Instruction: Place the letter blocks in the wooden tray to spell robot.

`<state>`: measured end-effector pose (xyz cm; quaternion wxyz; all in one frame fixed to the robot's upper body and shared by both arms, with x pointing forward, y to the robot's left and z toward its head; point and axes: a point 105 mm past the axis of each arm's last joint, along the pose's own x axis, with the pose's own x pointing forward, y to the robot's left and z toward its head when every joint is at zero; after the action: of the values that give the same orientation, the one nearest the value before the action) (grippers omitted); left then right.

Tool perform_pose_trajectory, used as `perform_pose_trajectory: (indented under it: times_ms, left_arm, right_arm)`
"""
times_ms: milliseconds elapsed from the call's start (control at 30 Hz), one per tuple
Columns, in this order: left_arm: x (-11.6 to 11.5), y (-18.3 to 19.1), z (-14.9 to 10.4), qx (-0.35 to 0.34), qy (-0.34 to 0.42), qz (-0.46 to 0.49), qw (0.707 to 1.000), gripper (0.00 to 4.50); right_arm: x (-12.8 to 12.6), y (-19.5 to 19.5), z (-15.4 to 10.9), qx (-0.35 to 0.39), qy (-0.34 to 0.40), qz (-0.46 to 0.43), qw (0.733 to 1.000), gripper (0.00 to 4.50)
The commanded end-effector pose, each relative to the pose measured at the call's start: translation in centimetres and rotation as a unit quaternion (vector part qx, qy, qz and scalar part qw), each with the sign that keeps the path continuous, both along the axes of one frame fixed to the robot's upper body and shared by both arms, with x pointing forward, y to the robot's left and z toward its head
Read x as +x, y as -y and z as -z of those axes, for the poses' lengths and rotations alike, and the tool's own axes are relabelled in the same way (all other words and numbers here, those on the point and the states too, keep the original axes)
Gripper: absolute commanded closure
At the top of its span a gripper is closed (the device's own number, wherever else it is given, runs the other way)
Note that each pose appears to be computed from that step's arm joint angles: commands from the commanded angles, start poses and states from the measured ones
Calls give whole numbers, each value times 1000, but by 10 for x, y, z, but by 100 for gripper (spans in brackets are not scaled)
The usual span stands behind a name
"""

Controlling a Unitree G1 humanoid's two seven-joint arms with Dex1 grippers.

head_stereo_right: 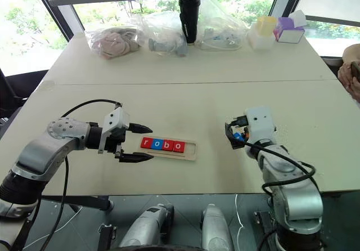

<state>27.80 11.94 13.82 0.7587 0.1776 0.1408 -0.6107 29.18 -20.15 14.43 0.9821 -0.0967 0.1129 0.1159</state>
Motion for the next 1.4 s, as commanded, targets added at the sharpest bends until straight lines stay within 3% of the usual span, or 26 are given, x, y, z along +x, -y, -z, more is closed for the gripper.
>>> perform_pose_trajectory:
  times_ms: [33, 233, 700, 800, 967, 1167, 1400]
  left_arm:
    - [1, 0, -11, -1, 25, 1, 1000, 0]
    - [2, -3, -15, 4, 30, 0, 1000, 0]
    - [-1, -9, -15, 13, 32, -19, 999, 0]
    - [-1, -10, -15, 14, 32, -21, 999, 0]
    - [-1, -10, -14, 15, 32, -20, 999, 0]
    - [-1, -12, -15, 17, 31, -18, 999, 0]
    - [0, -16, -14, 28, 32, -18, 999, 0]
  right_arm:
    - [-7, 10, -4, -1, 4, -108, 994, 2]
    - [-5, 30, 25, -19, -50, -153, 987, 2]
    - [-5, 22, 48, -34, -66, -183, 980, 2]
    - [-3, 25, 51, -38, -67, -179, 981, 91]
    - [-4, 25, 49, -37, -65, -182, 980, 335]
    - [-3, 5, 21, -28, -38, -233, 971, 334]
    - [-22, -61, -1, -45, -63, -398, 914, 334]
